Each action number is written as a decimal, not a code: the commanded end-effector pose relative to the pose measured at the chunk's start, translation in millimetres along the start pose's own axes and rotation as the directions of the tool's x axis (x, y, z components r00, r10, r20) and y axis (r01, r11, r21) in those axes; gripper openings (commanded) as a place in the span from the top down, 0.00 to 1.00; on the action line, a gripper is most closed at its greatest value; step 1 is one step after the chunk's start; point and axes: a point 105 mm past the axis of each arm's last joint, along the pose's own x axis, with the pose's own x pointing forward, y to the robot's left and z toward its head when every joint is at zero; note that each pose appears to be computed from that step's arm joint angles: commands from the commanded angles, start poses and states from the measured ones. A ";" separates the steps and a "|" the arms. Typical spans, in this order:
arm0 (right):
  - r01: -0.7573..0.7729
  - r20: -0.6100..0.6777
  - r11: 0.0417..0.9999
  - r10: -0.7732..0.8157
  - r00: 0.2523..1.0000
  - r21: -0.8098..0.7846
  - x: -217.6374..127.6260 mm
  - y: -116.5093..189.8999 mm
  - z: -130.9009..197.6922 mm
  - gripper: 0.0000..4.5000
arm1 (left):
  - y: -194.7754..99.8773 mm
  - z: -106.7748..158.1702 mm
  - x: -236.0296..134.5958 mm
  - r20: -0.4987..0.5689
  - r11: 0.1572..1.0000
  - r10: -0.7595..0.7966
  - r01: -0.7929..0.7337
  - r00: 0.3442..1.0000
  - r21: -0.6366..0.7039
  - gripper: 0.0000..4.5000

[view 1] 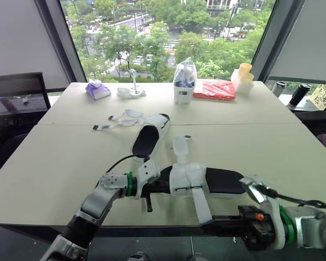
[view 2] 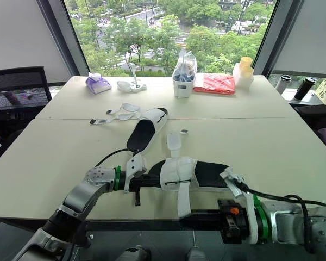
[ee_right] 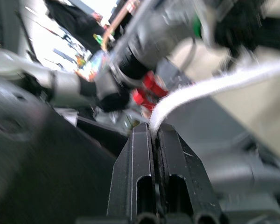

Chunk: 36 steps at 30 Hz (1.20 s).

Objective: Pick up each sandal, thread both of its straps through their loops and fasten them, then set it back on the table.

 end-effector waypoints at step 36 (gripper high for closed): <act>0.306 0.454 0.941 -0.337 0.825 0.143 -5.5 -100.3 110.3 0.24 | -0.8 -21.1 2.2 -0.052 0.996 0.035 -0.039 0.998 -0.086 1.00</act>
